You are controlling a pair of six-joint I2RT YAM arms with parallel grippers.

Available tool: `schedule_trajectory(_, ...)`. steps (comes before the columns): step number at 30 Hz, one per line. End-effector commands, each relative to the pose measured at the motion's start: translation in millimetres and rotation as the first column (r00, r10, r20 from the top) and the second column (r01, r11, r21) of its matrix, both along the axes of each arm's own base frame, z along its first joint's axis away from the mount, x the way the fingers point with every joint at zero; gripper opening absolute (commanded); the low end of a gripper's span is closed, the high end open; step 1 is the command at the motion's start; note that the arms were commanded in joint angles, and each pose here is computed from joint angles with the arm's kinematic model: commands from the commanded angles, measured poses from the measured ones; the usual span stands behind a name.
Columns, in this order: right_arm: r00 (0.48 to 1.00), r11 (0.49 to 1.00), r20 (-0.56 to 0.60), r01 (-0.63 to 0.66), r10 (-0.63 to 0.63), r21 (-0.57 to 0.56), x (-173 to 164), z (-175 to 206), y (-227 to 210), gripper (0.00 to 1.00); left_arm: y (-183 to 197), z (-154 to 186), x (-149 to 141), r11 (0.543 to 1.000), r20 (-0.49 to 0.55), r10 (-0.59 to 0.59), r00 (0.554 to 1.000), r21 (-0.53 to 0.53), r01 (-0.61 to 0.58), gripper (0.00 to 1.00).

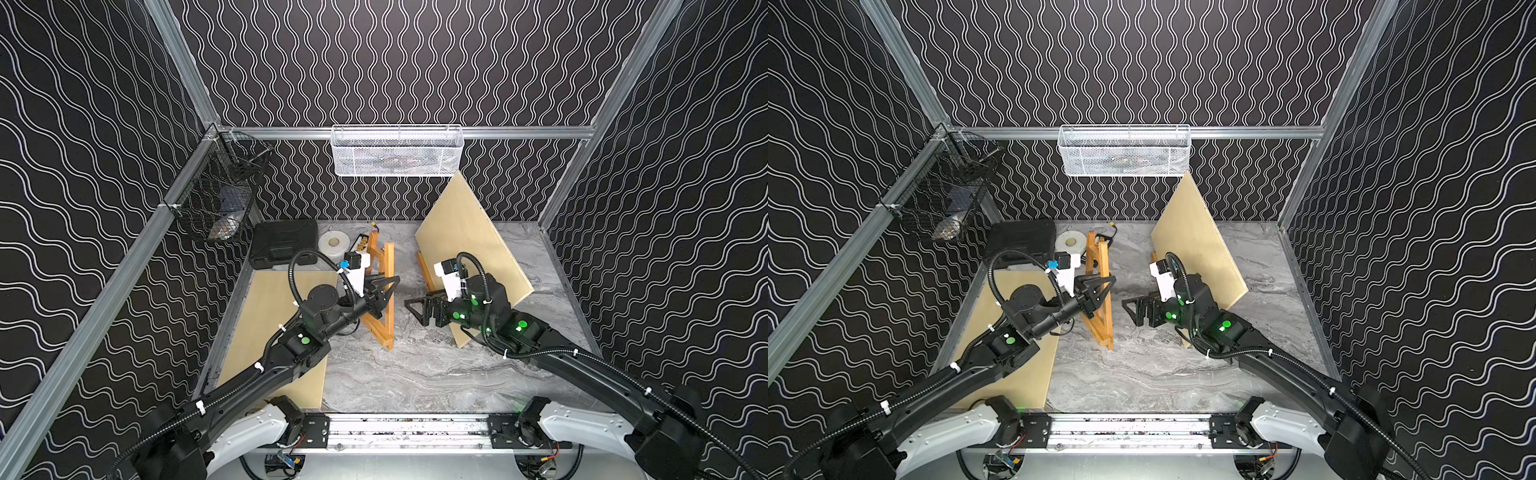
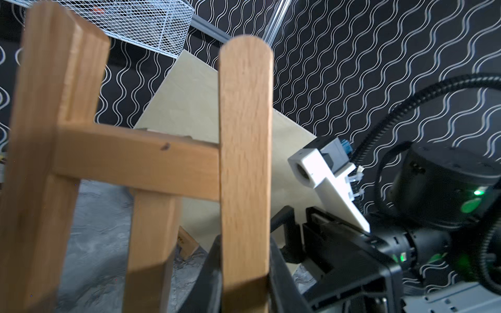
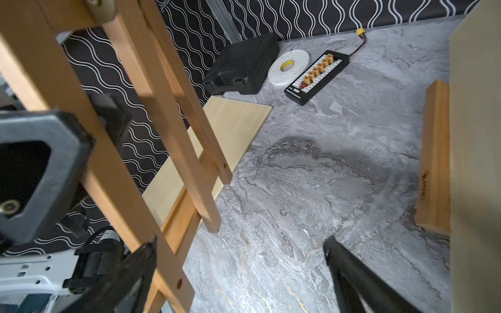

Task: Assemble the easel
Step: Unfold the easel.

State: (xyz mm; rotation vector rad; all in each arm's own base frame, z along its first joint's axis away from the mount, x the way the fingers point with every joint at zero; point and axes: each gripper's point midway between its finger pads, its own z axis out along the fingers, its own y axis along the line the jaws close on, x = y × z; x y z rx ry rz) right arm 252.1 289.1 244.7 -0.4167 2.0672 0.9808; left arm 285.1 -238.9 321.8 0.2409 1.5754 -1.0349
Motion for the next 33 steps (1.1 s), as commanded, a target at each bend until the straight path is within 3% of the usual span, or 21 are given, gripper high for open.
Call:
schedule_trajectory(1, 0.996, 0.995, 0.058, -0.067, 0.063, 0.071, -1, 19, 16, 1.00, 2, 61, -18, 0.964, 0.162, -0.063, 0.985, -0.246, 0.102, 0.00)
schedule_trajectory(10, 0.993, 0.992, 0.040, -0.111, 0.109, 0.053, 5, 8, 33, 1.00, -9, 70, -21, 0.948, 0.181, -0.128, 0.975, -0.265, 0.174, 0.00)
schedule_trajectory(16, 0.996, 0.999, 0.073, -0.048, 0.046, 0.020, 26, 3, 36, 1.00, -10, 77, -27, 0.946, 0.203, -0.152, 0.967, -0.253, 0.202, 0.00)
schedule_trajectory(23, 0.972, 0.979, 0.174, 0.179, -0.161, -0.097, 65, 5, 10, 1.00, -5, 59, -31, 0.976, 0.148, -0.131, 0.980, -0.153, 0.153, 0.00)
schedule_trajectory(27, 0.938, 0.948, 0.234, 0.291, -0.256, -0.129, 80, 17, -6, 1.00, -2, 52, -39, 0.988, 0.126, -0.141, 0.982, -0.046, 0.148, 0.00)
schedule_trajectory(33, 0.911, 0.930, 0.283, 0.347, -0.301, -0.126, 89, 33, -11, 1.00, 4, 45, -53, 0.985, 0.106, -0.159, 0.982, 0.085, 0.150, 0.00)
